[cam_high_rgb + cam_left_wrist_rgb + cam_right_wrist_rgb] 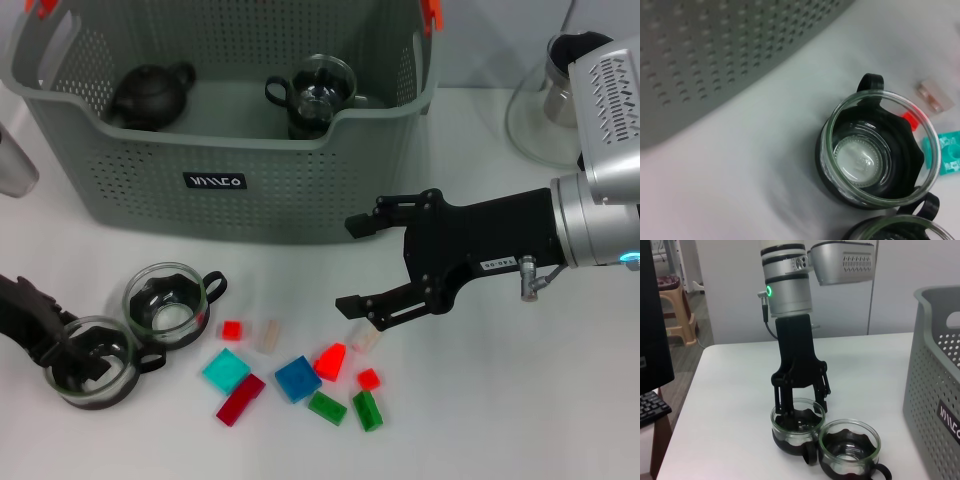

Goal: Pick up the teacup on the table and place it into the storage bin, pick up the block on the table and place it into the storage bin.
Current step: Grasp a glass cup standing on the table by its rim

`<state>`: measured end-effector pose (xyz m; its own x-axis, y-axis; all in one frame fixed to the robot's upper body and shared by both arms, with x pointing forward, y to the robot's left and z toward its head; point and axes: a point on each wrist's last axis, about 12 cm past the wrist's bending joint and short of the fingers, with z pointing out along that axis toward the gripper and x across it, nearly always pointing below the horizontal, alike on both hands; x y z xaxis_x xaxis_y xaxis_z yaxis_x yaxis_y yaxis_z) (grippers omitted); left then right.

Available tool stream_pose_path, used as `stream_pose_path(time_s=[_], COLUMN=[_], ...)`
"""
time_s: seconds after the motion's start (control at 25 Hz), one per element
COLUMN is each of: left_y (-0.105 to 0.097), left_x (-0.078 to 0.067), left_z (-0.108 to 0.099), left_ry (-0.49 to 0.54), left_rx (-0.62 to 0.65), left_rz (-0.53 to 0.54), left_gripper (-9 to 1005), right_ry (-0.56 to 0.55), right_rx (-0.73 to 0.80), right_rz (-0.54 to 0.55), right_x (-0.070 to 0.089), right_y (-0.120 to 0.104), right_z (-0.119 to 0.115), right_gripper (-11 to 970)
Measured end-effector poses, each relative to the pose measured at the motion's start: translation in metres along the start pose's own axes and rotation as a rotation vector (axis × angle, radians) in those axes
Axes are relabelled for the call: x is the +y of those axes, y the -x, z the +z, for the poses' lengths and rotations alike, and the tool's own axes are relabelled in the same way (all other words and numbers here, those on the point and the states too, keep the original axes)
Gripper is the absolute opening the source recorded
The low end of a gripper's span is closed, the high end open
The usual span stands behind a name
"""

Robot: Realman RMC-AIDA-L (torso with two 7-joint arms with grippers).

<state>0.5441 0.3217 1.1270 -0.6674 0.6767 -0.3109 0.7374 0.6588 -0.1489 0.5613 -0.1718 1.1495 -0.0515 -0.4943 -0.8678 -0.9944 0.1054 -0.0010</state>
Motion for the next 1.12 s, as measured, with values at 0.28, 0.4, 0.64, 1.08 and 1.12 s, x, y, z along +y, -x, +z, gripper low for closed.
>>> stream_pose_path(time_s=[0.28, 0.4, 0.64, 1.08, 1.12], left_y=[-0.0006, 0.0005, 0.0005, -0.0001, 0.0003], left_x=[0.0024, 0.0024, 0.0039, 0.0029, 0.003], left_z=[0.0069, 0.0066, 0.0051, 0.0078, 0.0072], left_ry=[0.009, 0.012, 0.01, -0.004, -0.001], left_rx=[0.005, -0.002, -0.003, 0.01, 0.008], left_rz=[-0.012, -0.01, -0.014, 0.001, 0.003], left_gripper=[793, 793, 642, 220, 198], right_ry=[0.001, -0.003, -0.007, -0.011, -0.011], right_rx=[-0.003, -0.006, -0.023, -0.029, -0.029], right_rz=[0.002, 0.006, 0.009, 0.005, 0.005], right_x=[0.0002, -0.0003, -0.0005, -0.0008, -0.0008], right_y=[0.0003, 0.0005, 0.0012, 0.0025, 0.0024], right_z=[0.0004, -0.0004, -0.002, -0.0032, -0.0032], right_gripper=[944, 944, 944, 945, 945])
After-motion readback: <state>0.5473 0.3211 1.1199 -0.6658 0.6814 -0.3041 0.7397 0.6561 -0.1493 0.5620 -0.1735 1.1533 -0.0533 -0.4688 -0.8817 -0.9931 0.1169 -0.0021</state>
